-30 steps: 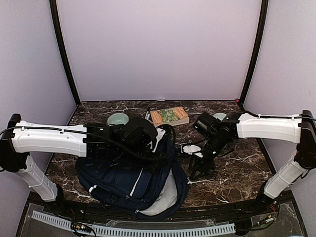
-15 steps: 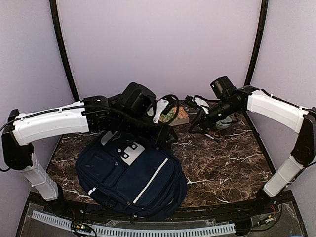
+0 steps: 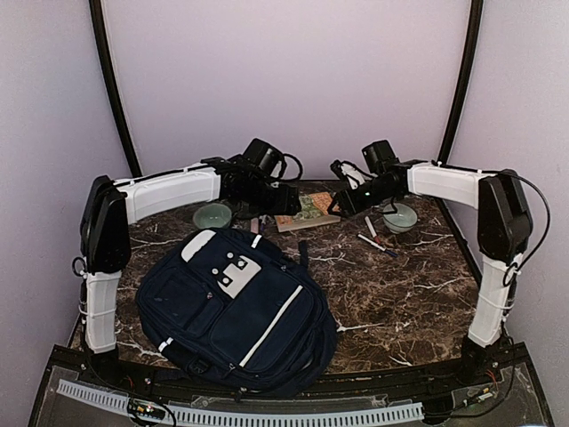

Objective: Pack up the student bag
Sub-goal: Place the largest pocket of the bag in the student bag, then rotate the book at the center of the board.

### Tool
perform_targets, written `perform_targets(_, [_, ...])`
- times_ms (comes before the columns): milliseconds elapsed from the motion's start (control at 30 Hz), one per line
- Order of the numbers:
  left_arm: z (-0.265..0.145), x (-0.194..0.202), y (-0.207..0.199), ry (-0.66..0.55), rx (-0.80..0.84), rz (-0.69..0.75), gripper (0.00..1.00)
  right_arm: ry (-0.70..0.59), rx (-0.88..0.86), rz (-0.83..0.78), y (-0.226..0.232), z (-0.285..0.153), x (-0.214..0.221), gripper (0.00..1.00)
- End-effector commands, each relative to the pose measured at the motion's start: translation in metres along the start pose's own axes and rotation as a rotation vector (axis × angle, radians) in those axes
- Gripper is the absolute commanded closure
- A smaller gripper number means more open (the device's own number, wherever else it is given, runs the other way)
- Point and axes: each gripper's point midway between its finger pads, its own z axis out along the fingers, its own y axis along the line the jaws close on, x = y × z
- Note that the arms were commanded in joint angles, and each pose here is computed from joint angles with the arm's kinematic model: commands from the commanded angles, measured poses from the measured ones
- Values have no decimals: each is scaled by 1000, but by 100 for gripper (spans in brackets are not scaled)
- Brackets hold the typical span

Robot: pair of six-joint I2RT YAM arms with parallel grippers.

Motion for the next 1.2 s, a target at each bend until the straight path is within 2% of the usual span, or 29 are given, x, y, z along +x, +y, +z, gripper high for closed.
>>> perform_targets(0, [19,-26,33,-50,-45,-135,28,-24,54,122,-38,23,-10,40])
perform_targets(100, [42,-34,63,-76,-74,-185,29,-16,67,189,-60,38,-5,42])
perform_targets(200, [62,-39,75,-87,-65,-203,30,-15,74,244,-79,52,-2,44])
perform_targets(233, [67,-46,93,-95,-80,-227,30,-10,71,261,-83,57,0,45])
perform_targets(400, [94,-56,116,-102,-65,-252,32,3,45,302,-93,73,2,46])
perform_targets(667, [125,-85,120,-162,20,-198,33,1,39,330,-102,84,6,48])
perform_targets(933, [137,-105,129,-244,38,-185,32,19,-7,354,-97,92,16,48])
perform_targets(1167, [170,-85,124,-186,140,-139,30,26,-27,375,-92,92,22,48])
